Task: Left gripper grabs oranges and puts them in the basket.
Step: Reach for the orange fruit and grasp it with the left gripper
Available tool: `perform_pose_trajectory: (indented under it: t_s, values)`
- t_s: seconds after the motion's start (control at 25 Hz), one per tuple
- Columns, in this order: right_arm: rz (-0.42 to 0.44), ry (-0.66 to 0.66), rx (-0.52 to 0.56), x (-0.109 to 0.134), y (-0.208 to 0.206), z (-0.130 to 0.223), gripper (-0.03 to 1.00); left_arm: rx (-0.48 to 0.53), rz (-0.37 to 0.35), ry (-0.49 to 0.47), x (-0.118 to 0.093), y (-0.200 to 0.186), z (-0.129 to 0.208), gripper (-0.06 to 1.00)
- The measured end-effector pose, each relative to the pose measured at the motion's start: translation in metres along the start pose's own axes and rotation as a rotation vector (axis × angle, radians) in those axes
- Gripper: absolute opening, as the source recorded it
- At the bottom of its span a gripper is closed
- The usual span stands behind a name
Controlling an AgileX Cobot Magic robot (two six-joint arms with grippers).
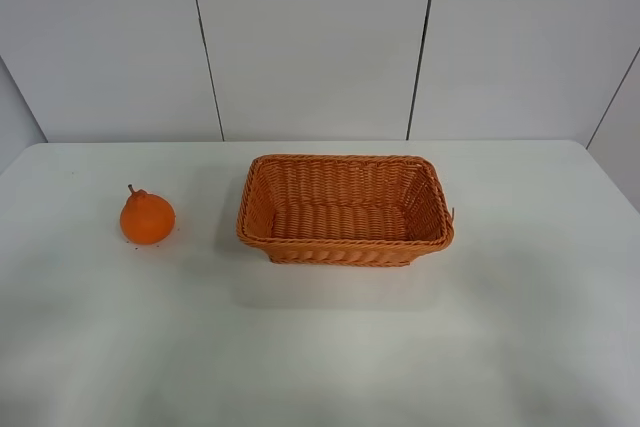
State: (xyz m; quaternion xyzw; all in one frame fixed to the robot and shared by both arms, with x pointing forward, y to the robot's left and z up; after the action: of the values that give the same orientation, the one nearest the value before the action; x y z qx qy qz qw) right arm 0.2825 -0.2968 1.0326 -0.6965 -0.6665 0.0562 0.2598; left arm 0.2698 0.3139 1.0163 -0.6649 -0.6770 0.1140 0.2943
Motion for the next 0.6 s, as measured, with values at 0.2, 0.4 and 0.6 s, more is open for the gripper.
perform_pose_trajectory:
  t_s: [0.2, 0.4, 0.6]
  values:
    - [0.0, 0.0, 0.0, 0.0, 0.0, 0.0, 0.69, 0.0, 0.0, 0.0, 0.0, 0.0, 0.0, 0.85]
    - [0.0, 0.0, 0.0, 0.0, 0.0, 0.0, 0.69, 0.0, 0.0, 0.0, 0.0, 0.0, 0.0, 0.85]
    - [0.0, 0.0, 0.0, 0.0, 0.0, 0.0, 0.69, 0.0, 0.0, 0.0, 0.0, 0.0, 0.0, 0.85]
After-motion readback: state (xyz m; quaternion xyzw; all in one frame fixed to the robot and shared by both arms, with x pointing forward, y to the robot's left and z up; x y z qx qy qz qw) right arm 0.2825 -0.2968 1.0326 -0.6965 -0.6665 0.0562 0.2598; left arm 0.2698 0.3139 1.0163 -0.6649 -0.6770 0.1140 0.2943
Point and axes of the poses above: a point on each arm's last joint axis where the gripper is mounted, y pointing out along that axis toward the gripper, x along the wrist's bending axis when the last joint is at zero, z = x × y, the point moved 5 cm from there along y, pointing out along that axis toward the gripper, and after that the axes turned 15 degrees about y, right-handed, at the moved point
